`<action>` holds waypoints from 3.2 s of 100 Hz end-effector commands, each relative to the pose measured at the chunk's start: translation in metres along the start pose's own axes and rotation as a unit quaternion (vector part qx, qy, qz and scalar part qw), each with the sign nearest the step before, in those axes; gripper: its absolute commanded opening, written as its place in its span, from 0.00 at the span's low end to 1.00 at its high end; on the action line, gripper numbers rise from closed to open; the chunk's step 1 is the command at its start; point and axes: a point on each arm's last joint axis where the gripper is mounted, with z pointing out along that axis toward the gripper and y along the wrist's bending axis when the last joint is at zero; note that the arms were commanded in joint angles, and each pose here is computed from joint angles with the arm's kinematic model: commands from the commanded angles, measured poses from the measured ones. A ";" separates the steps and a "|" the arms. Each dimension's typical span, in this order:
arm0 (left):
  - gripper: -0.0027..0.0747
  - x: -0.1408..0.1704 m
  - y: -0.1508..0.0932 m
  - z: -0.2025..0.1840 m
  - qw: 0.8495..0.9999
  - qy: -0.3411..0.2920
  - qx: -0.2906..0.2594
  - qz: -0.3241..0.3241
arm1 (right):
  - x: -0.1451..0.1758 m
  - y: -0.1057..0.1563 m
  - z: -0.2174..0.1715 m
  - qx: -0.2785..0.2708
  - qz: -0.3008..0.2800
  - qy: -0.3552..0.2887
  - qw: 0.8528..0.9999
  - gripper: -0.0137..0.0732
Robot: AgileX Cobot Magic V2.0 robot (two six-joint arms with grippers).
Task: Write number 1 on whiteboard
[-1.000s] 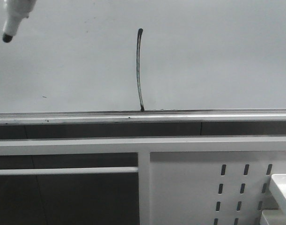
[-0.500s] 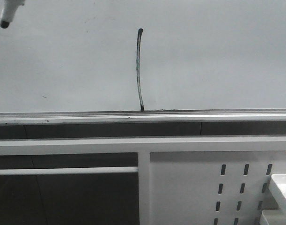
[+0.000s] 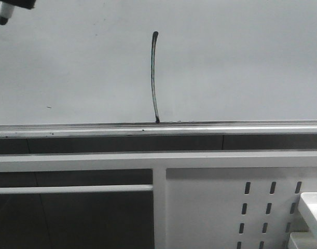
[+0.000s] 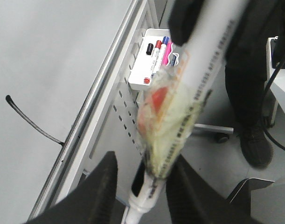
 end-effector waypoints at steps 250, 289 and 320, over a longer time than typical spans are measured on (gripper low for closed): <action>0.01 0.023 0.051 0.072 0.909 -0.094 -0.271 -0.304 | 0.018 0.016 -0.110 0.089 -0.024 -0.149 0.985 0.10; 0.01 -0.001 0.047 0.100 0.890 -0.210 -0.268 -0.305 | 0.085 0.042 -0.122 0.098 -0.013 -0.088 0.991 0.10; 0.01 0.019 0.050 0.124 0.867 -0.174 -0.279 -0.375 | 0.095 0.049 -0.125 0.079 0.020 -0.069 0.994 0.10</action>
